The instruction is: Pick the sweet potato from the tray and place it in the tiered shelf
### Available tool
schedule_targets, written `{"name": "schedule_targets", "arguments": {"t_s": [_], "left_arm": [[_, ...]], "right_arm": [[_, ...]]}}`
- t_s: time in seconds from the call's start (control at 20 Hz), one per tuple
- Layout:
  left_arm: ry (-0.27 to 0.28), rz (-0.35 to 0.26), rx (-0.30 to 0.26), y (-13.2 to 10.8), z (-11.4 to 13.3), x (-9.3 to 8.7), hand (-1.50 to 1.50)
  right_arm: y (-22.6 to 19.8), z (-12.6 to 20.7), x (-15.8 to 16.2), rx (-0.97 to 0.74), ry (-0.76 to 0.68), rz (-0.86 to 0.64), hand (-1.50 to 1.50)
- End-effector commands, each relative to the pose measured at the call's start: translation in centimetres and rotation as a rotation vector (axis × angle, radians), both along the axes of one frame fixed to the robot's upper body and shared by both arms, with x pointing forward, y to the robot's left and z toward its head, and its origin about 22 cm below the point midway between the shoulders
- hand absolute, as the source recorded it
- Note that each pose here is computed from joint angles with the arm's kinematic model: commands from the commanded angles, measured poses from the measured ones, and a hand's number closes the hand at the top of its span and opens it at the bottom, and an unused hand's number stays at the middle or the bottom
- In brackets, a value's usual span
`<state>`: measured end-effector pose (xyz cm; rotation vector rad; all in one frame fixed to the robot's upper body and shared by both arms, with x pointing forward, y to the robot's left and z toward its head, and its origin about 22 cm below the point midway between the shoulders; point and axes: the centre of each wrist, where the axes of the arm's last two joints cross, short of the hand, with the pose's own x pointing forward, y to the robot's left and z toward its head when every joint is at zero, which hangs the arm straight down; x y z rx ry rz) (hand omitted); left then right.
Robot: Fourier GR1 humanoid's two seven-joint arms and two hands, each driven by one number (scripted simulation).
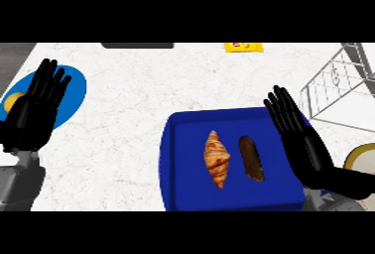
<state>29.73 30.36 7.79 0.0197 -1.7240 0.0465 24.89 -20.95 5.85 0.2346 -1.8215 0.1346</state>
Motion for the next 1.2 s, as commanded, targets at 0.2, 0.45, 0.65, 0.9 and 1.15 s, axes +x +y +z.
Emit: {"name": "schedule_targets", "arguments": {"t_s": [0.2,0.45,0.65,0.9,1.15], "left_arm": [[0.424,0.118,0.042,1.8,-7.7,-3.9,0.00],[0.594,0.140,0.015,1.6,-11.0,-5.8,0.00],[0.620,0.073,0.028,0.1,-9.7,-5.8,0.00],[0.618,0.082,0.029,-2.2,-10.5,-5.4,0.00],[0.627,0.062,0.024,-0.9,-10.6,-5.2,0.00]], "right_arm": [[-7.3,5.7,0.9,-0.614,-0.253,-0.320,1.50],[-14.1,3.8,-0.8,-0.928,0.032,-0.683,1.50],[-11.4,5.1,-4.4,-0.985,0.041,-0.571,-1.50],[-7.9,9.8,-6.9,-1.078,0.078,-0.359,-1.50],[-4.1,12.5,-8.9,-1.133,0.177,-0.283,-1.50]]}}
